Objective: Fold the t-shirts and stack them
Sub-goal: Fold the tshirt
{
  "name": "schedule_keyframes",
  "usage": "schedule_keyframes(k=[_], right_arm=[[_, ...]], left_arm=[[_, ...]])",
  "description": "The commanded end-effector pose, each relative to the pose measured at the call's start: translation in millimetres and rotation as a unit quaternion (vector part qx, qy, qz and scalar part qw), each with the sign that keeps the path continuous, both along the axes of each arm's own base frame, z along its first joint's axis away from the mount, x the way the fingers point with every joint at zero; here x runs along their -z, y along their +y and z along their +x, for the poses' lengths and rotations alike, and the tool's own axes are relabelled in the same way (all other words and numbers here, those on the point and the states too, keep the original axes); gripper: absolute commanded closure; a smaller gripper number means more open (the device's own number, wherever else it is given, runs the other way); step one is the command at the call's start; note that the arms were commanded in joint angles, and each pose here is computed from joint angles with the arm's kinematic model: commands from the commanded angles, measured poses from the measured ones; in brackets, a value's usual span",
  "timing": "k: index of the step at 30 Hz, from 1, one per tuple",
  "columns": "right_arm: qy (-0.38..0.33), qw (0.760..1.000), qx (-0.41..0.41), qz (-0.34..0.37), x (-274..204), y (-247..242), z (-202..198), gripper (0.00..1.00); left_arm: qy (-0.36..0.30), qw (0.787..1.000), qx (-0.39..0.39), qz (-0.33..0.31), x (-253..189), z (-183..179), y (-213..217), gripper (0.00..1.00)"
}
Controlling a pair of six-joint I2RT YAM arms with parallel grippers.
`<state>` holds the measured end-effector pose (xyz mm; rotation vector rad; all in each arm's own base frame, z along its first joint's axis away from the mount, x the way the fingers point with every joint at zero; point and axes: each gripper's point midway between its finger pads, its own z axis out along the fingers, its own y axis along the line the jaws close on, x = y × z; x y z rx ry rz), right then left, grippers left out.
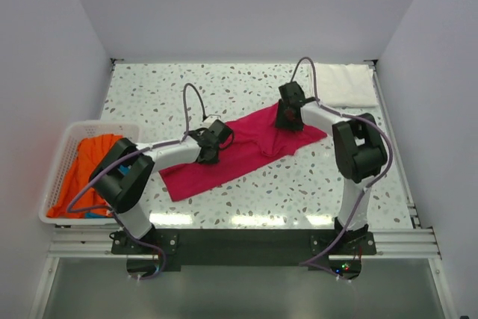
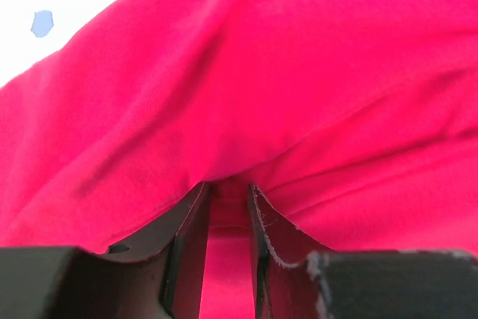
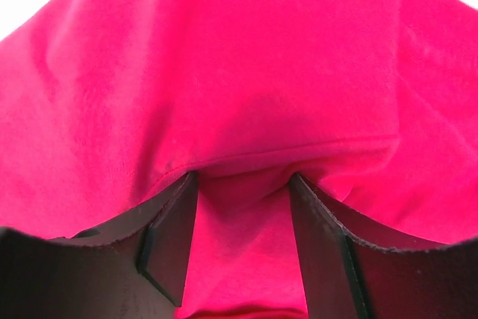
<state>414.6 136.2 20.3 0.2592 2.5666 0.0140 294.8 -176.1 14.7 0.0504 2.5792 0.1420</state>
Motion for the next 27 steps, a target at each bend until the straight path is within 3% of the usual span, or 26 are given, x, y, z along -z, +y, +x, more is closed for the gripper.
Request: schedule_keyframes(k=[1,3,5,6,8,10,11,13,14,16,17,22,24,26,27], right_arm=[[0.024,0.998,-0.062,-0.004,7,19,28,0.44],[0.04,0.994,-0.097,0.0,23,33,43,0.44],[0.01,0.991,-0.133,-0.003,5,51,79,0.43],[0.029,0.988,-0.151,-0.009,26,58,83,0.43],[0.002,0.982,-0.187,-0.014,3,75,116,0.39],[0.022,0.978,-0.208,-0.019,25,85,124,0.36],[-0.023,0.975,-0.223,-0.01,-6,98,146,0.29],[-0.053,0.971,-0.231,-0.007,-22,108,160,0.21],[-0.065,0.971,-0.231,-0.013,-32,107,163,0.13],[-0.078,0.971,-0.225,-0.017,-39,104,163,0.06],[-0.108,0.971,-0.214,-0.02,-74,100,165,0.02],[-0.135,0.977,-0.162,-0.014,-126,80,142,0.01],[-0.159,0.976,-0.15,0.014,-162,80,128,0.01],[-0.136,0.982,-0.128,0.04,-148,79,102,0.03],[-0.164,0.974,-0.137,0.074,-173,88,94,0.06]], left_arm=[[0.036,0.999,-0.009,-0.033,12,-39,-6,0.69],[0.047,0.996,0.001,-0.071,10,-53,-25,0.69],[0.053,0.993,-0.004,-0.108,7,-62,-45,0.69],[0.061,0.99,0.01,-0.128,6,-71,-61,0.69],[0.063,0.984,0.014,-0.165,-1,-75,-86,0.67],[0.062,0.975,0.042,-0.208,-13,-75,-122,0.6],[0.061,0.972,0.055,-0.22,-19,-74,-133,0.57],[0.043,0.969,0.078,-0.23,-37,-62,-152,0.46],[0.035,0.969,0.081,-0.23,-44,-58,-154,0.43],[0.001,0.972,0.085,-0.22,-65,-45,-148,0.36],[-0.009,0.972,0.083,-0.219,-72,-40,-144,0.35],[-0.055,0.974,0.039,-0.216,-100,-15,-92,0.37],[-0.067,0.974,0.02,-0.217,-104,-6,-72,0.46],[-0.062,0.975,0.027,-0.211,-105,-8,-67,0.49],[-0.061,0.975,0.041,-0.208,-107,-10,-68,0.52]])
